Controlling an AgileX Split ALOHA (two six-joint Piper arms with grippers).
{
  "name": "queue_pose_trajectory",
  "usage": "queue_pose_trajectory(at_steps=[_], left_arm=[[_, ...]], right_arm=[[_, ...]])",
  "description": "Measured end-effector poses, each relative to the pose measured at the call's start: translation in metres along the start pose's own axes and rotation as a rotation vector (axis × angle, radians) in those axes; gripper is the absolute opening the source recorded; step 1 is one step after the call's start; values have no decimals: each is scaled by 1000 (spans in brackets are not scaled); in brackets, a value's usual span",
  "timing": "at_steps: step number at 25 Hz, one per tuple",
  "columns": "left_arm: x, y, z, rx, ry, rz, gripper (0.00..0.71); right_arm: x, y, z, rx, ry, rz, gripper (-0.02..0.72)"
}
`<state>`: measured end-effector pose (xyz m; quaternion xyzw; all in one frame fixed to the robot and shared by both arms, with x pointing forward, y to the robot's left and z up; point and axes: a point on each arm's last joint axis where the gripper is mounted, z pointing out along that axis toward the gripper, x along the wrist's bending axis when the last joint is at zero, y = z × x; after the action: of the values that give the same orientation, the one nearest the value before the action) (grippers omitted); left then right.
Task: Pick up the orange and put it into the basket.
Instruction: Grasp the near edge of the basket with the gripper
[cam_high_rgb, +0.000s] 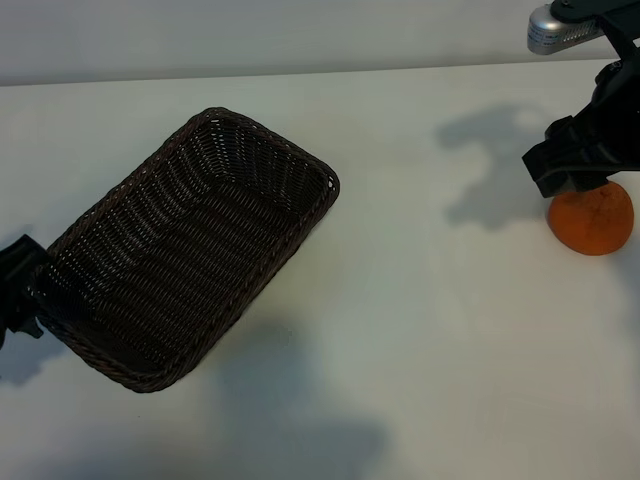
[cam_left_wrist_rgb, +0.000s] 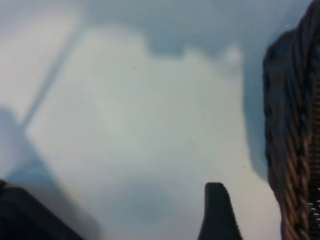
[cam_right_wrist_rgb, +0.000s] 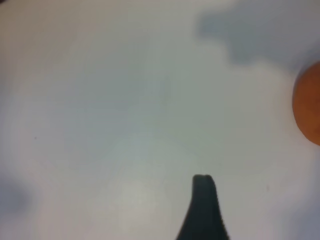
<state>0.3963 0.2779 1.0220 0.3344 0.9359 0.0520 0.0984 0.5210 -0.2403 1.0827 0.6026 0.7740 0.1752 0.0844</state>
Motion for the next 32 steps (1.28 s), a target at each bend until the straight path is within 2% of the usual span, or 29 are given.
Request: queue_pose_trajectory(at_steps=[8, 12, 16, 19, 28, 32], left_arm=[[7, 13, 3, 0, 7, -9, 485], [2, 12, 8, 37, -11, 59, 490], [-6, 9, 11, 88, -71, 103, 531], [-7, 9, 12, 94, -73, 101, 554], [-1, 12, 12, 59, -9, 96, 562], [-5, 16, 21, 60, 18, 87, 562]], right_arm=[[0, 0, 0, 0, 0, 0, 526], [0, 0, 0, 0, 0, -1, 526], [0, 0, 0, 0, 0, -1, 526], [0, 0, 0, 0, 0, -1, 526], [0, 0, 0, 1, 2, 0, 526], [1, 0, 0, -1, 13, 6, 526]])
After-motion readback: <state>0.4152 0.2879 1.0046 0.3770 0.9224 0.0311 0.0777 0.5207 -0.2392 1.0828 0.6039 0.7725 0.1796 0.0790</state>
